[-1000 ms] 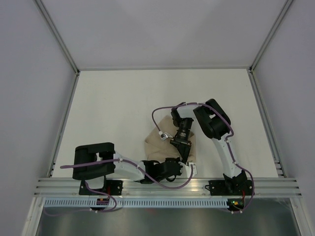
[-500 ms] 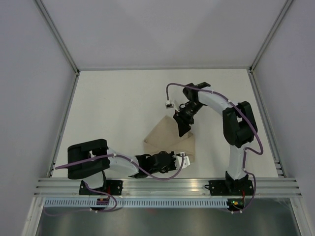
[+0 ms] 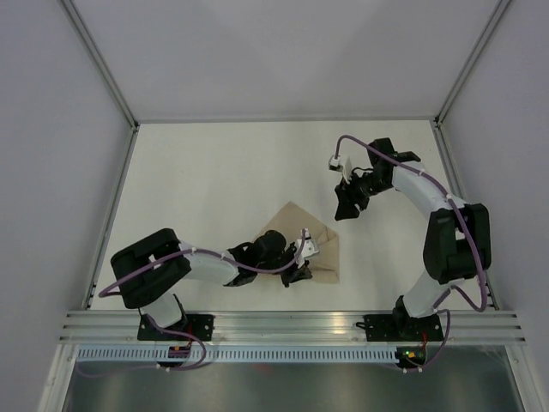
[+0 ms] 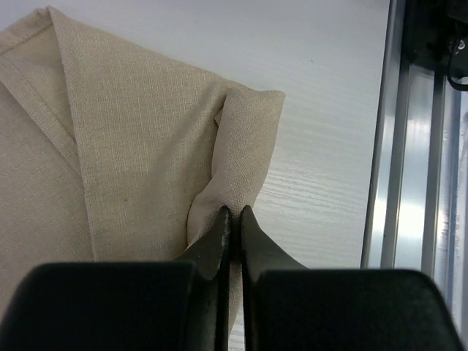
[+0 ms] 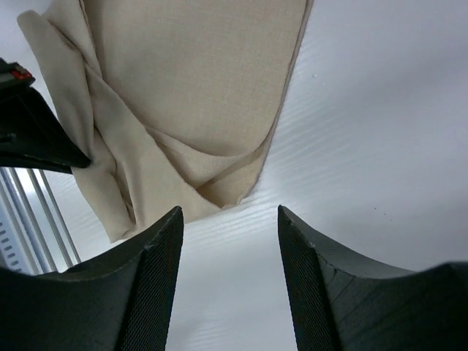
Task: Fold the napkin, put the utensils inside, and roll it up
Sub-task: Roll the napkin at the center of the board.
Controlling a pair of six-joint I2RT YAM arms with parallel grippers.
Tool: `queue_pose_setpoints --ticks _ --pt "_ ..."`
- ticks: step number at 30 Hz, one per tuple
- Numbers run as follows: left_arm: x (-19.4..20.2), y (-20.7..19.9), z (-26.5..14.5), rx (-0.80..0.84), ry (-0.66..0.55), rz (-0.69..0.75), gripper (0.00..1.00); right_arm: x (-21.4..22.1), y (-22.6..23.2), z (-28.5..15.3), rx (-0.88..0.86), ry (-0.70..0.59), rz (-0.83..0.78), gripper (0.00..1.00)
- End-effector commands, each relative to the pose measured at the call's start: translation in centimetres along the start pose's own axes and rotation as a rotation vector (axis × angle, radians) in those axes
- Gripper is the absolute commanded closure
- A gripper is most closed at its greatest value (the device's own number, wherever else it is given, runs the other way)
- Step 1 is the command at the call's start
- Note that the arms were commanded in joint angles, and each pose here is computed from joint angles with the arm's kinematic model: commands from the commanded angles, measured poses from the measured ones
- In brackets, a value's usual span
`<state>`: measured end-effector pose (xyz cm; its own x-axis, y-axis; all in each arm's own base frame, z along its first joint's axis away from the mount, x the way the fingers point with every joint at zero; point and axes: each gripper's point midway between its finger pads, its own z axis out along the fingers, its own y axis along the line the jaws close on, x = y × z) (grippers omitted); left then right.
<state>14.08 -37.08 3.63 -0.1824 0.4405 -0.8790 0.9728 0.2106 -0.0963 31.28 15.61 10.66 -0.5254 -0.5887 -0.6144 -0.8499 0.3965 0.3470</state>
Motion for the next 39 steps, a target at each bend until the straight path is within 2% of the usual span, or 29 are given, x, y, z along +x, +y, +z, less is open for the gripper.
queue_pose_setpoints --ticks 1,9,11,17,23,32,36,39 --pt "2.4 -2.7 -0.8 0.229 0.139 -0.238 0.98 -1.1 0.7 -1.1 0.077 -0.100 -0.181 0.39" --pt "1.4 -2.1 -0.4 0.387 0.215 -0.507 0.98 -0.4 5.5 -3.1 0.121 -0.171 -0.439 0.37" --pt "1.6 -1.7 -0.4 0.423 0.240 -0.597 0.98 1.0 6.7 -2.5 0.114 -0.144 -0.468 0.37" --pt "1.1 -0.3 -0.3 0.468 0.221 -0.722 0.98 3.6 11.3 -0.1 0.133 -0.105 -0.609 0.35" --pt "1.3 0.8 -0.3 0.494 0.217 -0.819 0.98 6.3 13.6 2.8 0.072 -0.025 -0.657 0.35" --pt "2.0 1.5 0.4 0.518 0.236 -0.898 0.98 7.3 14.6 5.8 0.116 0.047 -0.760 0.35" --pt "2.1 1.8 0.5 0.521 0.239 -0.921 0.98 8.6 14.5 7.6 0.127 0.108 -0.798 0.39" --pt "2.4 1.9 0.5 0.520 0.242 -0.930 0.98 9.3 14.8 8.8 0.138 0.138 -0.826 0.45"
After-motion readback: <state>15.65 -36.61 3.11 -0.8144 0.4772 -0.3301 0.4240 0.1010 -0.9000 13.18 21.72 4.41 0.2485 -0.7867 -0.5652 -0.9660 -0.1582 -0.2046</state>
